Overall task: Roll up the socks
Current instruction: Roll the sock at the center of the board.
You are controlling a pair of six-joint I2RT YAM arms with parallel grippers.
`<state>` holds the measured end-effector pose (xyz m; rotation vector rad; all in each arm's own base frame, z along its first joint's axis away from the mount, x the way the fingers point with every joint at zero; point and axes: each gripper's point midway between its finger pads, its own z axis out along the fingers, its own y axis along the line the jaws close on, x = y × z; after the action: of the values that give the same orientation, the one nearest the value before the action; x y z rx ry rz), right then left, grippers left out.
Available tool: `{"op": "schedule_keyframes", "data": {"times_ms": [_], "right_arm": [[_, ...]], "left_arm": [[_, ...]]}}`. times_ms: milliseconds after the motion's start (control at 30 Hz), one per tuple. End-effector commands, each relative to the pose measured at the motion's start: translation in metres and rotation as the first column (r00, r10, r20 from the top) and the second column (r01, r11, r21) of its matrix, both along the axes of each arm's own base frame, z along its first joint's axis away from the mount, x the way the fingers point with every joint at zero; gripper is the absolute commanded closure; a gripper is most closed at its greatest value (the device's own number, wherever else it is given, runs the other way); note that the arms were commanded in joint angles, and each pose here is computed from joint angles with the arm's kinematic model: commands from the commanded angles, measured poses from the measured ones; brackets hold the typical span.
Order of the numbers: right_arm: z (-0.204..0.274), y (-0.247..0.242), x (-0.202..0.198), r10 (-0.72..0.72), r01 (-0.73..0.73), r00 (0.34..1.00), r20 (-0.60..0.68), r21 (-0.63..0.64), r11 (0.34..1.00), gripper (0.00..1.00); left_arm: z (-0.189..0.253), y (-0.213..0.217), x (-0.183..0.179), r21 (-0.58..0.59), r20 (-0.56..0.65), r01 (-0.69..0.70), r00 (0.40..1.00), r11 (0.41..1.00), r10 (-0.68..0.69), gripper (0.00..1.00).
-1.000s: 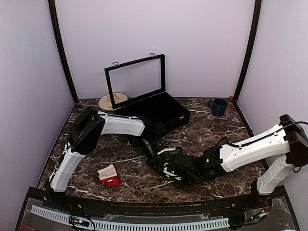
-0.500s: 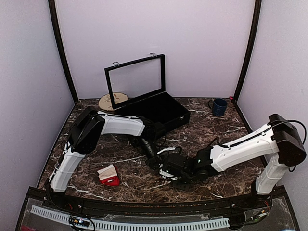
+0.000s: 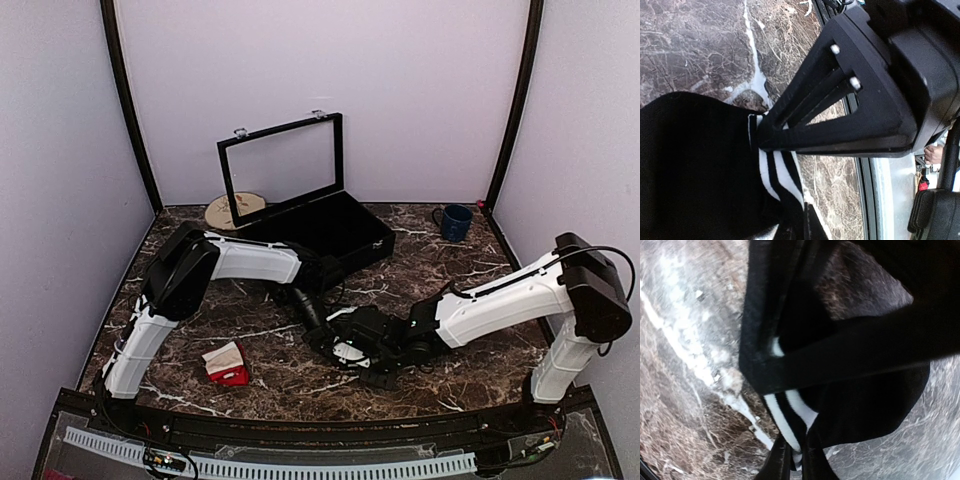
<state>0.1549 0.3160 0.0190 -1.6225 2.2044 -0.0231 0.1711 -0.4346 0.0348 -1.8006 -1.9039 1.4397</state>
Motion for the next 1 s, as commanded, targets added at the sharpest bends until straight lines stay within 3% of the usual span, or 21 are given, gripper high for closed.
{"op": "schedule_keyframes", "data": {"times_ms": [0,267,367,600,800,967], "right_arm": [[-0.016,-0.004,-0.009,0.008,-0.010,0.996,-0.088,-0.023,1.000,0.97],[-0.025,-0.003,-0.017,-0.019,0.016,0.984,-0.178,-0.018,1.000,1.00],[-0.026,-0.002,-0.021,-0.031,0.030,0.977,-0.209,-0.007,1.000,1.00],[-0.027,-0.003,-0.024,-0.065,0.071,0.959,-0.276,0.014,0.997,1.00],[-0.025,-0.002,-0.022,-0.086,0.100,0.953,-0.292,0.031,0.995,1.00],[-0.024,-0.005,-0.021,-0.116,0.137,0.946,-0.302,0.050,0.989,1.00]], "left_arm": [[0.000,0.004,-0.004,0.011,-0.037,0.001,0.999,1.000,0.000,1.00],[-0.006,0.004,0.000,0.053,-0.020,-0.029,0.999,0.998,0.030,0.97],[-0.012,0.003,0.006,0.096,-0.004,-0.065,0.998,0.993,0.066,0.79],[-0.006,0.008,0.009,0.108,0.037,-0.078,0.997,0.991,0.075,0.51],[-0.006,0.017,0.015,0.118,0.104,-0.126,0.988,0.985,0.114,0.42],[-0.015,0.028,0.015,0.159,0.130,-0.149,0.983,0.976,0.129,0.41]]}}
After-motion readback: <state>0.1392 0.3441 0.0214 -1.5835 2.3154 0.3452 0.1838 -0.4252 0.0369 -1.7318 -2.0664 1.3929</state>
